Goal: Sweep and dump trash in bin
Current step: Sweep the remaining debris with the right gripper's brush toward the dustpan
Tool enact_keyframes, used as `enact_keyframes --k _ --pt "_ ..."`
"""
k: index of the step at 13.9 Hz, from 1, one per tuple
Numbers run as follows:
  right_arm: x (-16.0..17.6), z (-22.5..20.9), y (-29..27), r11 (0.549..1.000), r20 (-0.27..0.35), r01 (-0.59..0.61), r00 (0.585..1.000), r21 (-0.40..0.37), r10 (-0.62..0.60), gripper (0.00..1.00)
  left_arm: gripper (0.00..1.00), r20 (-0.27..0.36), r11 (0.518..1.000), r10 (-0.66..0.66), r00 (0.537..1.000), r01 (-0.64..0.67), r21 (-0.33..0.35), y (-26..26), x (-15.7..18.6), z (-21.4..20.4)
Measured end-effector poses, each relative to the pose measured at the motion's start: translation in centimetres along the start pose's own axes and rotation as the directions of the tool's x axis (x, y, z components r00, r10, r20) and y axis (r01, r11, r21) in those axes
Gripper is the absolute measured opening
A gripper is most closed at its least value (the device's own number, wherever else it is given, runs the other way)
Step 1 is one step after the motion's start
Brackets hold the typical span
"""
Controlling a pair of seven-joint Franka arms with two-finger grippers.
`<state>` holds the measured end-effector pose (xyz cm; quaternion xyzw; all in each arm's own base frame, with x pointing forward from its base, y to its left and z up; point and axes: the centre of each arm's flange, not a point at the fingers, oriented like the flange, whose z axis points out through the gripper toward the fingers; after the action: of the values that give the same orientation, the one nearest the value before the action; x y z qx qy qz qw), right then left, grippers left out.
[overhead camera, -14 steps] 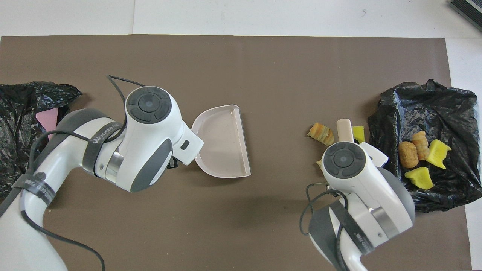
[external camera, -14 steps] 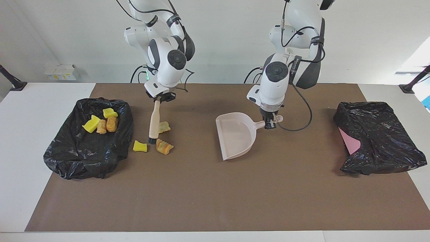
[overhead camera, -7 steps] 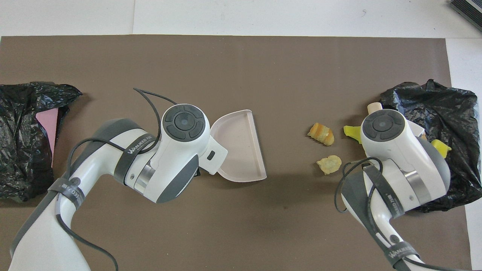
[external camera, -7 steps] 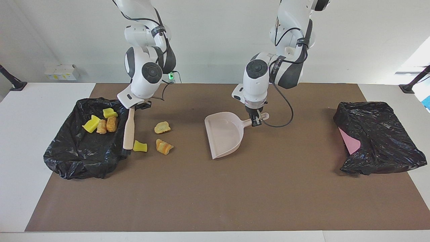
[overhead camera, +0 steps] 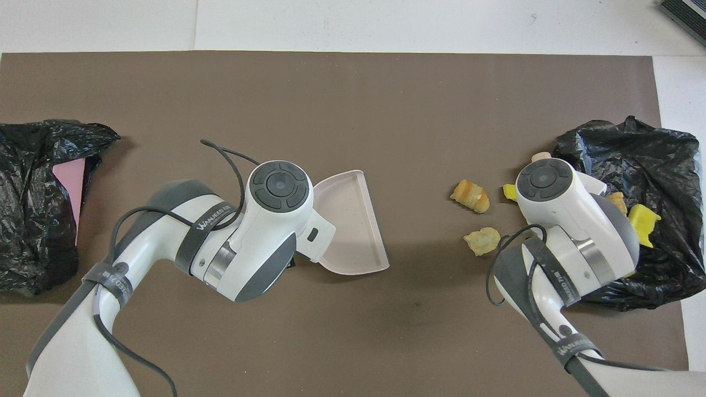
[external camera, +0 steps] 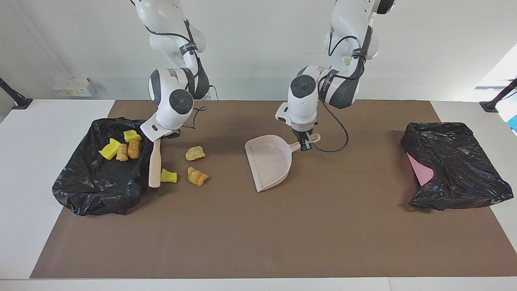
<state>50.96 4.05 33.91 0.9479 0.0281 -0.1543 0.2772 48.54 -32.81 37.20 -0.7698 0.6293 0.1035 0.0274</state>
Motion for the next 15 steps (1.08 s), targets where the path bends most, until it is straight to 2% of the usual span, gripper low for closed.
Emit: enact_keyframes --k 3,10,15 --pt "0.3 0.9 -1.0 1.000 0.027 -0.018 0.999 0.022 0.017 0.26 0.33 0.001 1.000 0.008 1.000 -0.008 0.001 0.5 0.4 -0.1" --pt "-1.8 -3.2 -9.2 0.973 0.058 -0.044 0.998 0.225 0.031 0.26 0.33 0.003 1.000 0.012 1.000 -0.012 0.002 0.8 0.7 -0.1" --pt "-3.6 -6.9 -15.1 0.937 0.024 0.011 1.000 0.349 -0.020 0.26 0.33 0.003 1.000 0.011 1.000 -0.011 0.002 0.9 0.7 -0.1"
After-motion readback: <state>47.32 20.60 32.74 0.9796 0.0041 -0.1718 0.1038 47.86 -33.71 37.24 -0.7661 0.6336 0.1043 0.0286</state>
